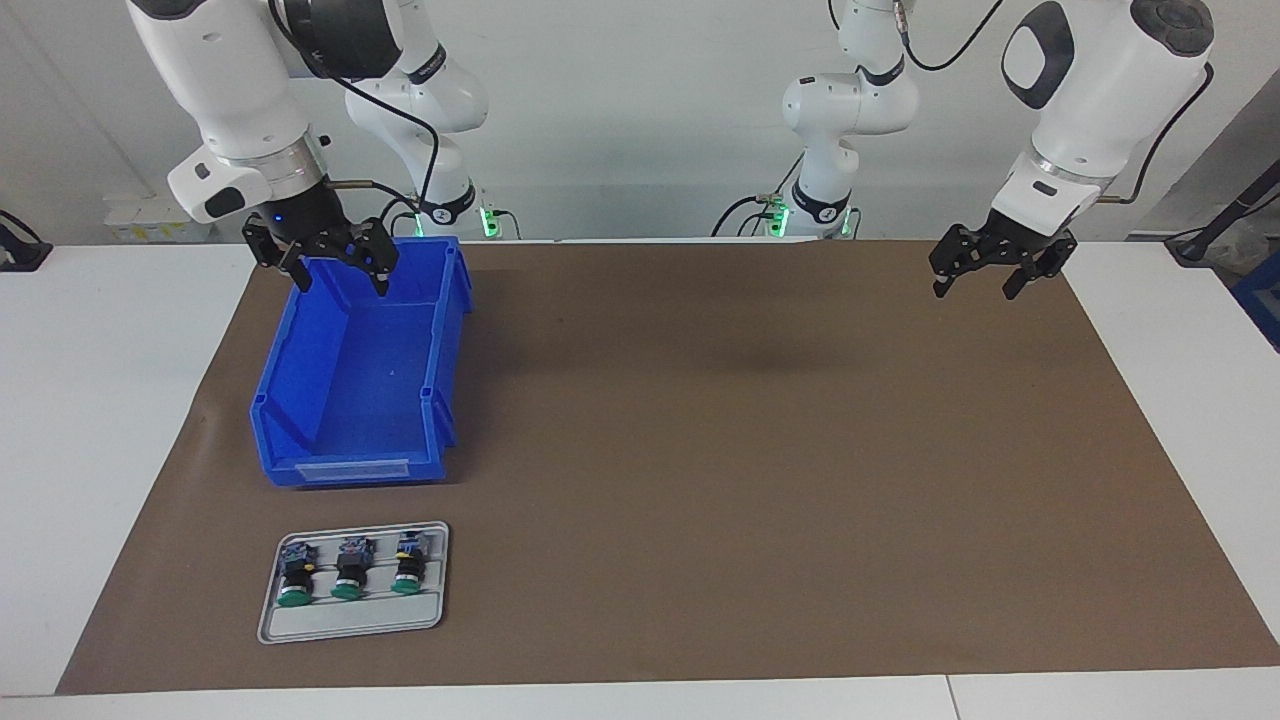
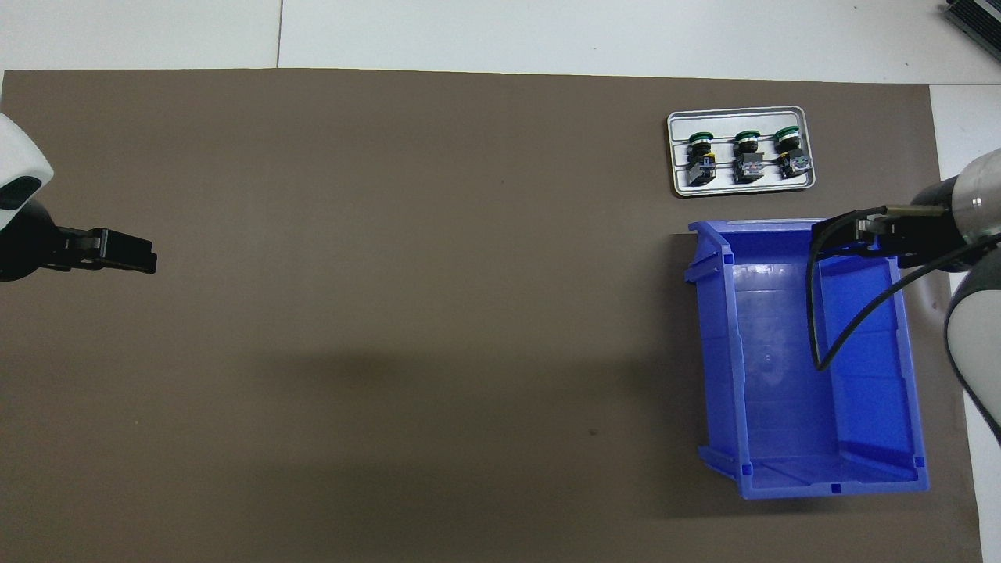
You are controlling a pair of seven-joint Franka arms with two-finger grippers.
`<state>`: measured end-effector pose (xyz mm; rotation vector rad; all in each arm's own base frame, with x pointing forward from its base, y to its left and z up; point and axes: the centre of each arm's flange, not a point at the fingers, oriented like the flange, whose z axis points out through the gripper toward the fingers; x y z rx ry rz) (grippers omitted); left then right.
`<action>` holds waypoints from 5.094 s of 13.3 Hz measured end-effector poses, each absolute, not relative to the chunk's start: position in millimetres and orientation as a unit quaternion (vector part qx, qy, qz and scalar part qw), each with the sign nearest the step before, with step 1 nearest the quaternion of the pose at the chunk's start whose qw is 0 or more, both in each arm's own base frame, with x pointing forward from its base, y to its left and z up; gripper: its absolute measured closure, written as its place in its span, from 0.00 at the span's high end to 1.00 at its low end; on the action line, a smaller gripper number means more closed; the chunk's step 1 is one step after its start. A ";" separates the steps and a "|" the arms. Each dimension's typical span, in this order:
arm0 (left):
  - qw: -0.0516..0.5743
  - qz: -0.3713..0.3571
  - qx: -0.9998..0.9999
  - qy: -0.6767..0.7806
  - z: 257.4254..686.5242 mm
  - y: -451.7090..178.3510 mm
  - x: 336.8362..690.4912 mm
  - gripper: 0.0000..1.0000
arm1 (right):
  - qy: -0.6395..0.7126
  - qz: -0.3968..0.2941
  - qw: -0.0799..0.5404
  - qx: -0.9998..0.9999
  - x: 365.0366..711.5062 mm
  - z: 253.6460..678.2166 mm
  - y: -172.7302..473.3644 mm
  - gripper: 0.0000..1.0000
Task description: Place and press button with both arms
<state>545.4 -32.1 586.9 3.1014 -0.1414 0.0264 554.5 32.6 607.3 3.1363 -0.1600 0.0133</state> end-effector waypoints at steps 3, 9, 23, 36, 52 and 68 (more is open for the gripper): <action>0.018 0.009 0.999 -0.046 586.9 -32.1 545.4 1.00 | -0.051 0.004 0.001 0.999 554.5 607.3 32.6 1.00; 0.018 0.009 0.999 -0.046 586.9 -32.1 545.4 1.00 | -0.051 0.004 0.001 0.999 554.6 607.3 32.3 1.00; 0.018 0.009 0.999 -0.046 586.9 -32.1 545.4 1.00 | -0.052 0.004 0.001 0.999 554.6 607.0 31.8 1.00; 0.018 0.009 0.999 -0.046 586.9 -32.1 545.4 1.00 | -0.057 0.032 -0.001 0.998 593.8 575.5 22.3 0.97; 0.018 0.009 0.999 -0.046 586.9 -32.1 545.4 1.00 | -0.006 0.047 0.000 0.999 733.5 380.8 -34.2 0.89; 0.018 0.009 0.999 -0.046 586.9 -32.1 545.4 1.00 | 0.015 0.078 0.000 0.997 761.9 308.8 -27.7 0.77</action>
